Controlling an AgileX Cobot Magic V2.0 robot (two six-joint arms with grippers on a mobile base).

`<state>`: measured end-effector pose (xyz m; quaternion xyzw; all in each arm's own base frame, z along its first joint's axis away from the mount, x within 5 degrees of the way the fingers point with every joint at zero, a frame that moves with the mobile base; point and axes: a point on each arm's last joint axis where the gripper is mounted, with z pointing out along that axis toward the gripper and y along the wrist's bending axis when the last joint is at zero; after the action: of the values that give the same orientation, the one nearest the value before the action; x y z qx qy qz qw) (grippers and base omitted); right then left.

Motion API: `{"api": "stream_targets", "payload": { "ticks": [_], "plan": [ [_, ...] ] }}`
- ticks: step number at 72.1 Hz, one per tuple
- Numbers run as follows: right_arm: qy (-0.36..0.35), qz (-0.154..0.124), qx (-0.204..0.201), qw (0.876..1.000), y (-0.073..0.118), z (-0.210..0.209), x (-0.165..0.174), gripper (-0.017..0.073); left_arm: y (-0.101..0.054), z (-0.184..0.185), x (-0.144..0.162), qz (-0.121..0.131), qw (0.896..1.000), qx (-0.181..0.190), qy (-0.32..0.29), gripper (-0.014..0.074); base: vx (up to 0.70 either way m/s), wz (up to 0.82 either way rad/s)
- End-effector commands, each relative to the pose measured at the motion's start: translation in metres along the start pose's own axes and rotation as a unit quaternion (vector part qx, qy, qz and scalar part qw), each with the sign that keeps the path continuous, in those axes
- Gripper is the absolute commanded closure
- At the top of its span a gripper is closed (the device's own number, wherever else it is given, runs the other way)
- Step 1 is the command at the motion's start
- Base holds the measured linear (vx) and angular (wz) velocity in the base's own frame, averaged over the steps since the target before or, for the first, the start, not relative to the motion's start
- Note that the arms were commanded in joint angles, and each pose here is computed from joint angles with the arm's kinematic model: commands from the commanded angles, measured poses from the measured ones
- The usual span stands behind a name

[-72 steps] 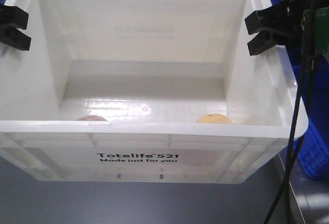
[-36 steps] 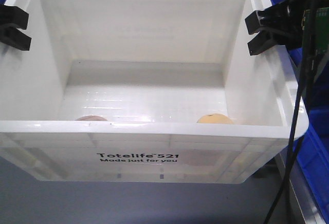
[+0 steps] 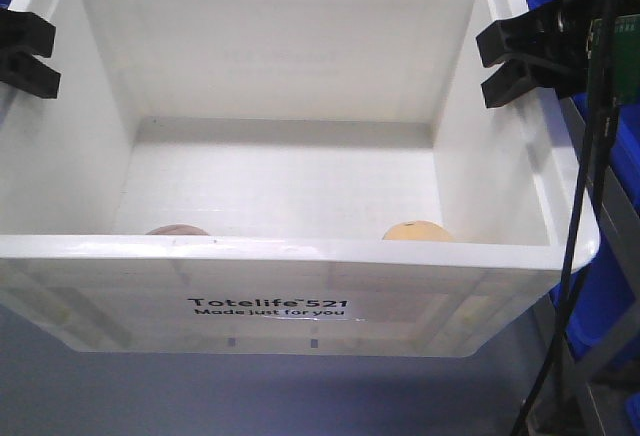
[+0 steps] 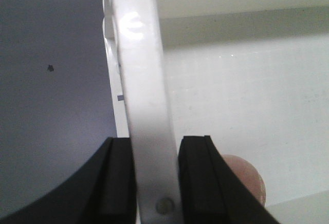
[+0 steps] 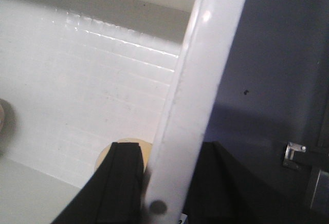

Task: Place moving items into box and shelve
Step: 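Keep gripping the crate rims with both grippers as the base drives on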

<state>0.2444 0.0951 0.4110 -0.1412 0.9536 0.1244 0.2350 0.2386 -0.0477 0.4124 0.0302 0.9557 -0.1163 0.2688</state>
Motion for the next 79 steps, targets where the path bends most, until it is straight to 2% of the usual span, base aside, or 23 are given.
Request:
{"api": "stream_targets", "payload": {
  "ticks": [1,52,79],
  "plan": [
    [-0.054,-0.020,-0.016,0.998,0.0065,-0.0267,-0.0010,0.0571,-0.0073,-0.0266,-0.0120,0.005,0.995,0.018,-0.098,0.0610,0.49,0.03],
    [-0.054,-0.020,-0.016,0.998,0.0065,-0.0267,-0.0010,0.0571,-0.0073,-0.0266,-0.0120,0.005,0.995,0.018,-0.098,0.0610,0.47,0.00],
    [-0.054,-0.020,-0.016,0.998,0.0065,-0.0267,-0.0010,0.0571,-0.0073,-0.0266,-0.0120,0.005,0.995,0.018,-0.098,0.0610,0.44,0.16]
  ]
}}
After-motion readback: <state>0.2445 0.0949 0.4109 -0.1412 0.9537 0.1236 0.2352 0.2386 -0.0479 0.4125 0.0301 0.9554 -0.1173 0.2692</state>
